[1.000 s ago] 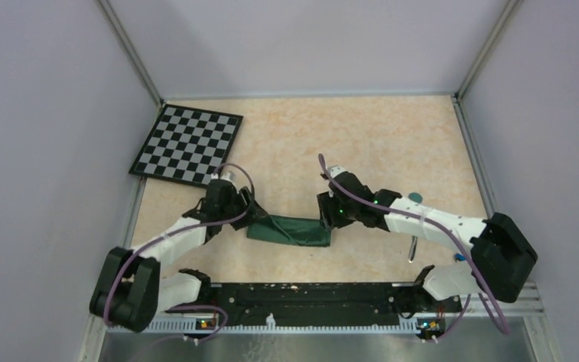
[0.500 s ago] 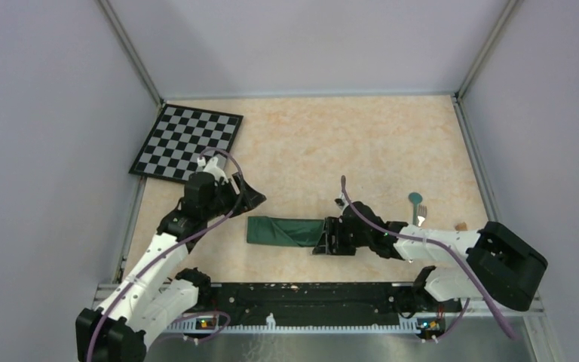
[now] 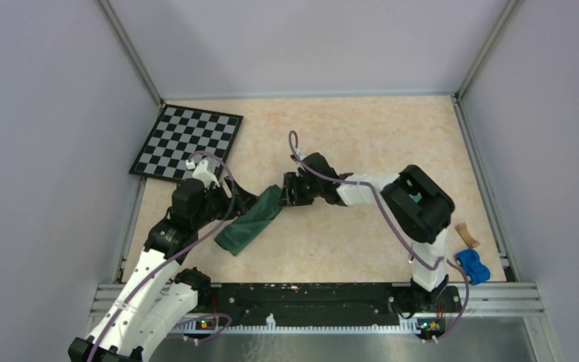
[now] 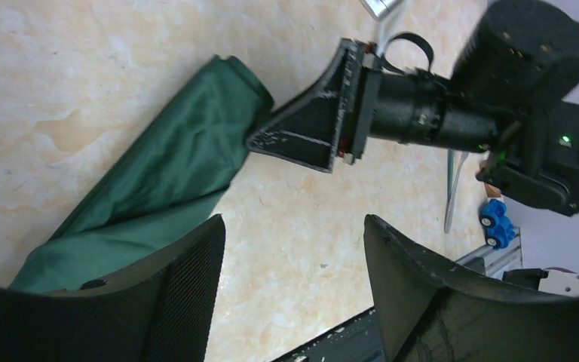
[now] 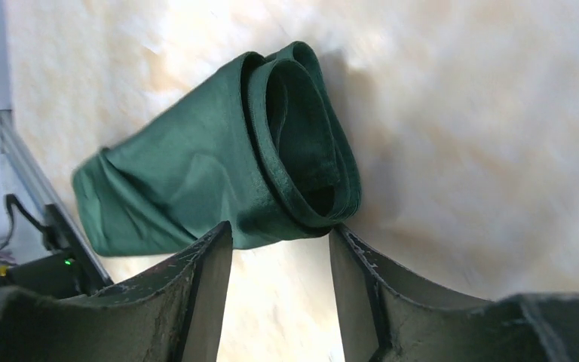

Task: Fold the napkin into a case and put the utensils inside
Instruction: Move the smaller rectangle folded napkin to the center of the board.

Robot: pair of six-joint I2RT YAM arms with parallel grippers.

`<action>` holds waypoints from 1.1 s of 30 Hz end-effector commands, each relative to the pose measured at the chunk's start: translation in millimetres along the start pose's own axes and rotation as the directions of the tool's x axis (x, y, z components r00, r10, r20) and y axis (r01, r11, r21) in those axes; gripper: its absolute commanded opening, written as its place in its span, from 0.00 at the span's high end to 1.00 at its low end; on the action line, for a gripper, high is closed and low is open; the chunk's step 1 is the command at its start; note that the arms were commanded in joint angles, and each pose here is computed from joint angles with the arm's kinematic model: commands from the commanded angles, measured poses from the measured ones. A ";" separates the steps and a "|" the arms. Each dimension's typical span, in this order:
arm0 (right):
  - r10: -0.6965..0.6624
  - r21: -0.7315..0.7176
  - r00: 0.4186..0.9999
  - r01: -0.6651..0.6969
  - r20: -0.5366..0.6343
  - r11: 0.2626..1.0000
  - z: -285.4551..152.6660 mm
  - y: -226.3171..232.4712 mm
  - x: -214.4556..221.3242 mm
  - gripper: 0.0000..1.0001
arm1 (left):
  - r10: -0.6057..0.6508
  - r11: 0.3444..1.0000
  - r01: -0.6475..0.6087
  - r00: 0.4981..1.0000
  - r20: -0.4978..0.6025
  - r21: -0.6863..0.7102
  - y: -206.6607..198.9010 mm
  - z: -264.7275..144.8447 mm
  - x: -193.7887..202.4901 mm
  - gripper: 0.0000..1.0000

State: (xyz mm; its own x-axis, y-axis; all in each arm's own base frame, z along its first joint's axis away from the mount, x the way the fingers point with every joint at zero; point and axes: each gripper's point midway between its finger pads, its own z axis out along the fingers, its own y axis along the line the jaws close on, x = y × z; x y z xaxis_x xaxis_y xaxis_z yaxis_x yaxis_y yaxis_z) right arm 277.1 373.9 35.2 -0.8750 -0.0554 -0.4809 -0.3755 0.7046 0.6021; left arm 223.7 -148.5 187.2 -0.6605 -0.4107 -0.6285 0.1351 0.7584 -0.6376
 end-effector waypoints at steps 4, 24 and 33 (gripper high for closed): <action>-0.084 -0.177 0.994 0.070 -0.073 0.982 31.1 46.9 -28.9 0.44 | 0.056 0.998 -0.054 0.991 0.119 -0.017 -10.5 -21.8 -30.5 0.26; -0.139 -0.288 0.983 0.099 -0.121 0.952 96.3 112.7 -13.3 0.58 | 0.068 0.997 -0.071 0.984 0.164 0.013 -30.7 -42.9 -48.1 0.23; -0.171 -0.194 0.981 0.151 -0.092 0.969 44.5 104.4 -39.4 0.40 | 0.057 0.996 -0.065 0.988 0.140 0.052 -37.1 -35.1 -46.0 0.21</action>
State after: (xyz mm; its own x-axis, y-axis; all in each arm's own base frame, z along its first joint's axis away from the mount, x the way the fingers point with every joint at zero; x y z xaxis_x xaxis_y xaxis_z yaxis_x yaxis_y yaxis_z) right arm 267.6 521.5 43.3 -0.8502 -0.2681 -0.4530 -0.5256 0.4796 0.7027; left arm 219.1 -134.0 237.7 -0.5655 -0.4224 -0.7084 0.1711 0.7801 -0.6018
